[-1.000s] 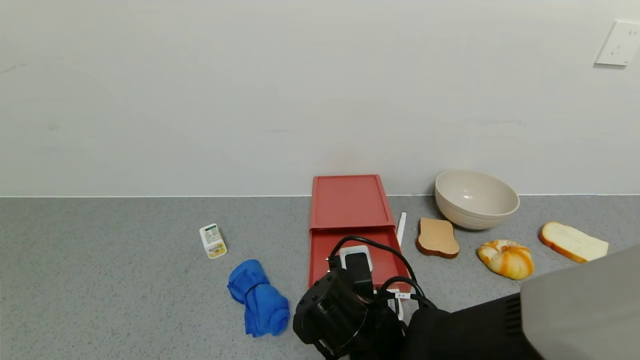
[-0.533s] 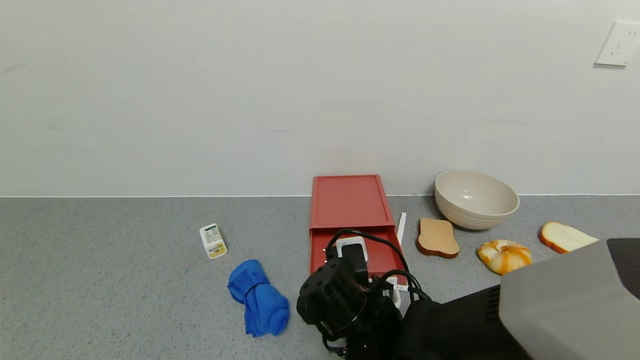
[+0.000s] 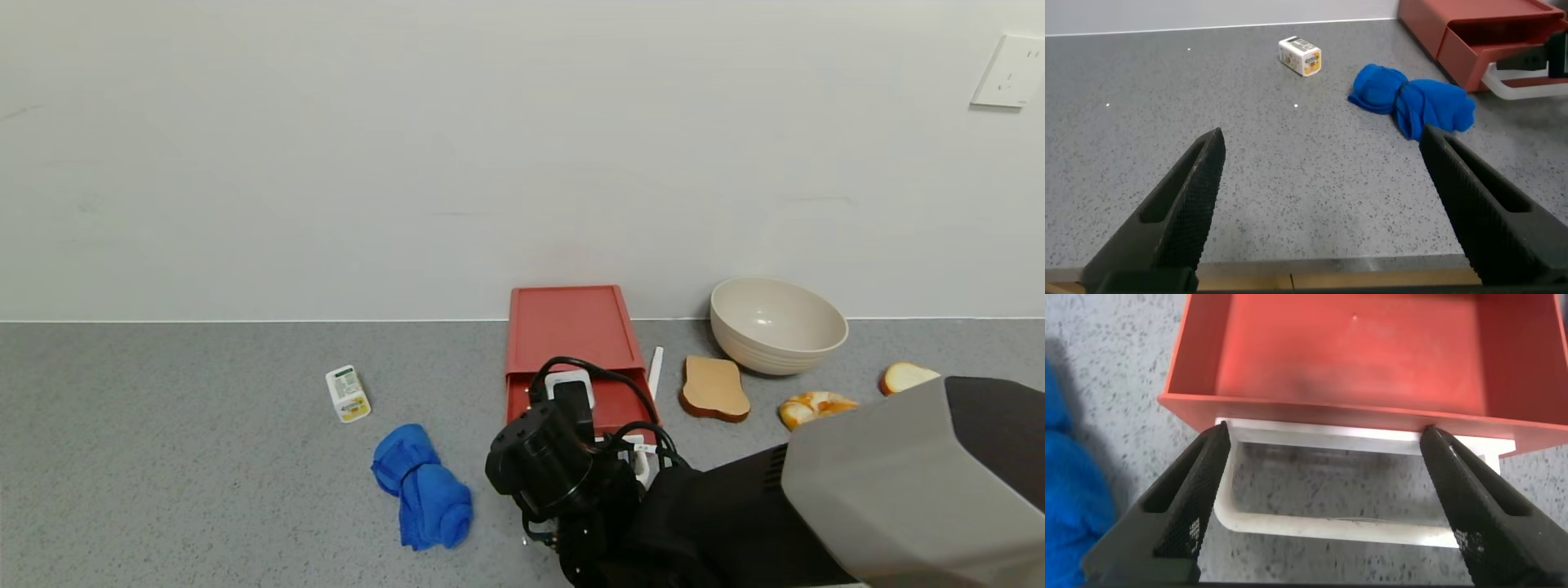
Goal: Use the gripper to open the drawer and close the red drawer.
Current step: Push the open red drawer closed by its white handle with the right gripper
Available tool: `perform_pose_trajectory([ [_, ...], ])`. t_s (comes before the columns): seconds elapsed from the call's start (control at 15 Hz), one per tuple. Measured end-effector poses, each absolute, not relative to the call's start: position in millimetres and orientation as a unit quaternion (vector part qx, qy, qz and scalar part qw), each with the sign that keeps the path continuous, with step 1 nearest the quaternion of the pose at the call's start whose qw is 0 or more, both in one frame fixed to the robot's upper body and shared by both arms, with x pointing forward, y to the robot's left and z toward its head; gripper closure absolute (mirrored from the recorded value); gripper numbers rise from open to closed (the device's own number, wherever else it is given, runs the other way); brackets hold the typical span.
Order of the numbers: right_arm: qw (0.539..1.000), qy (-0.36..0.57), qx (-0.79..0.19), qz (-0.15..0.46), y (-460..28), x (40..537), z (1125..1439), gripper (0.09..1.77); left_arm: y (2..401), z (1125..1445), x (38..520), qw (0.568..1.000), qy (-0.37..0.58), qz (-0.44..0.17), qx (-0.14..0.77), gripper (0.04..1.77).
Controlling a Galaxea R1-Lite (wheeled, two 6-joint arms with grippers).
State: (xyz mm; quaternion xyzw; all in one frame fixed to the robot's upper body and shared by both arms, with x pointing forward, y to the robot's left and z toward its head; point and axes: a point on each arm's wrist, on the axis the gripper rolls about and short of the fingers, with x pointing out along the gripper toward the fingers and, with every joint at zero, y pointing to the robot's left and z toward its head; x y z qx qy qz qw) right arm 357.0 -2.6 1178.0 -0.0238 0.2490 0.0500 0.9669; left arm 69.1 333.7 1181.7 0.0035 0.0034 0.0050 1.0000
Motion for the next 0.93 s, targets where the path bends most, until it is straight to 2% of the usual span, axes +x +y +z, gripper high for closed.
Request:
perform_pose_trajectory([
  [0.4,0.968,0.232,-0.019,0.087,4,369,1180,0.15,334,1182,69,1.0,0.003,0.005,0.003,0.09],
  [0.93,0.972,0.22,-0.017,0.081,6,387,1178,0.15,334,1182,69,1.0,0.004,0.005,0.003,0.09],
])
